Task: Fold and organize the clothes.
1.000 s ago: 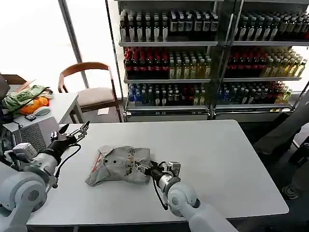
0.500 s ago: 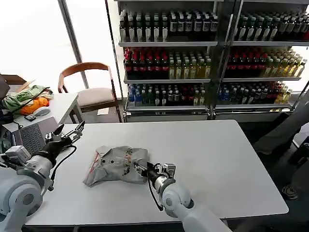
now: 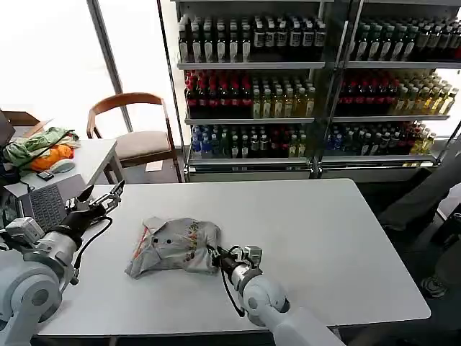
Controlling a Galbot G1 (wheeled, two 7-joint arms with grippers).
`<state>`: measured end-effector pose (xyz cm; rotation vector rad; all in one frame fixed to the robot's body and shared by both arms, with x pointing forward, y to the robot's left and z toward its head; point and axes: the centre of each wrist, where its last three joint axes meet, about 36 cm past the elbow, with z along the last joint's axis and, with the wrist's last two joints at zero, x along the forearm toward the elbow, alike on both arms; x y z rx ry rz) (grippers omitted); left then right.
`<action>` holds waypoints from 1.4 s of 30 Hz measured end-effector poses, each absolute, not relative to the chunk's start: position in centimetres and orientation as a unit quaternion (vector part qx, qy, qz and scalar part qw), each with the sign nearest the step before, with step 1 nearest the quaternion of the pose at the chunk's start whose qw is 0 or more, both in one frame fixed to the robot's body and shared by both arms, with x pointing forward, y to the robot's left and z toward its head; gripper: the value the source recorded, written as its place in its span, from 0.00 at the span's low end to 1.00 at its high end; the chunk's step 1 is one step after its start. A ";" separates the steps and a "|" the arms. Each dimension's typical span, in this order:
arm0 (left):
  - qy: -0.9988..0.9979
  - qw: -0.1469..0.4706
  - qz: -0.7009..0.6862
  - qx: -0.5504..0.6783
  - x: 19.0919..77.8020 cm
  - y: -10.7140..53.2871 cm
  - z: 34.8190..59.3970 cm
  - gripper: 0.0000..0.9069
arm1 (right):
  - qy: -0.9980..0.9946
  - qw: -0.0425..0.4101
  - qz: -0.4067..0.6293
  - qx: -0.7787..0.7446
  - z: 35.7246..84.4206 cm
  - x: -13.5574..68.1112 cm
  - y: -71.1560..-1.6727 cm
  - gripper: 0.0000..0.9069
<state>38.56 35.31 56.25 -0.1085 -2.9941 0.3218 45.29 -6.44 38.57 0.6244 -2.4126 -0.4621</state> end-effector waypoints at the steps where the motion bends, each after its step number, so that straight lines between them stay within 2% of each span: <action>1: -0.992 0.065 0.106 -0.036 38.6 35.3 56.2 1.00 | -0.908 0.299 -0.173 0.236 38.6 45.3 -6.6 0.00; 18: -0.990 0.074 0.113 -0.041 38.6 34.9 55.5 1.00 | -0.921 0.285 -0.124 0.235 40.4 43.4 -13.8 0.00; 20: -0.990 0.075 0.114 -0.042 38.6 34.8 55.5 1.00 | -0.924 0.284 -0.114 0.231 40.5 43.2 -15.1 0.92; 21: -0.990 0.076 0.114 -0.042 38.6 34.7 55.4 1.00 | -0.925 0.284 -0.109 0.229 40.6 43.1 -15.7 1.00; 36: -0.990 0.075 0.111 -0.052 38.3 34.2 55.7 1.00 | -0.946 0.264 -0.044 0.182 41.9 41.2 -20.7 1.00; 42: -0.990 0.075 0.109 -0.052 38.1 34.3 55.9 1.00 | -0.961 0.214 -0.038 0.172 42.8 40.9 -20.5 1.00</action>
